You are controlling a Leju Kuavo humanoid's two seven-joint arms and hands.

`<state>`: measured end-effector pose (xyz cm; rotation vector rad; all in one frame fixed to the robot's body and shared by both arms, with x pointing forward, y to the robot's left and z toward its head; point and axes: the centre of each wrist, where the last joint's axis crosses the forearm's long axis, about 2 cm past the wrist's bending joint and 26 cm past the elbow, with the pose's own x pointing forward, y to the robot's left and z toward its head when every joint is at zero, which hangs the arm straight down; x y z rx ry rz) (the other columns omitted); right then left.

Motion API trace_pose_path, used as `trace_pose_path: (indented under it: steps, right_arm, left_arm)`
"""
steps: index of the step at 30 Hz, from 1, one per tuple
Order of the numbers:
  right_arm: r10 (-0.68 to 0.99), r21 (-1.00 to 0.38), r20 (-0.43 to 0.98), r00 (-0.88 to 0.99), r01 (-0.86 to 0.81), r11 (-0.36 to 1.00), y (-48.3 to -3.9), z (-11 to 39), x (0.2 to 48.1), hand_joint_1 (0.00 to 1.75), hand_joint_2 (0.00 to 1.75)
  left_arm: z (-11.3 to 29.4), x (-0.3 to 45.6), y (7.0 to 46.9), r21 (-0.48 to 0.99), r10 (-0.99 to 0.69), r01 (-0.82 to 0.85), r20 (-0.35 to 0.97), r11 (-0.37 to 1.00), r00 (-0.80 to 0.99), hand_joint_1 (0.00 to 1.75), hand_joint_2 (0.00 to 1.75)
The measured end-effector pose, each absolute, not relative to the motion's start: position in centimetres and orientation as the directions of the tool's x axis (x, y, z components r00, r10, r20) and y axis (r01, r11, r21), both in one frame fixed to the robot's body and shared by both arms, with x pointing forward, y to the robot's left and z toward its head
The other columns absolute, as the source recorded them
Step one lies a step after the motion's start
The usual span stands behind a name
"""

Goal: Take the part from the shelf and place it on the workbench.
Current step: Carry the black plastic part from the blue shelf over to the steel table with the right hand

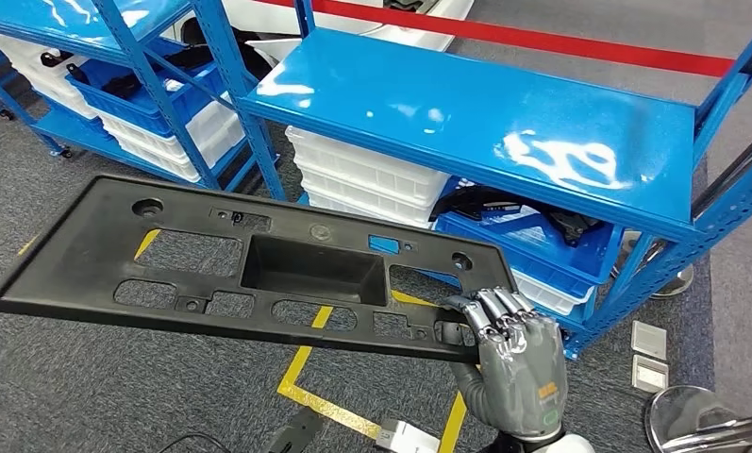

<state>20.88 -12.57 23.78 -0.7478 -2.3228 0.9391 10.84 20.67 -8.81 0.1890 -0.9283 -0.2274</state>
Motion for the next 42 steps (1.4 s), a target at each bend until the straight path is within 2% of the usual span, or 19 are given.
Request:
trace_pose_path:
  steps: [42]
  right_arm:
    - [0.661,-0.751,0.245,-0.709,0.292,0.592,-12.61,23.99,21.21,1.75,1.75]
  left_arm:
    - [-8.8,11.13,20.95,0.252,-0.277,0.124,0.768,0.96,0.578,0.0,1.75]
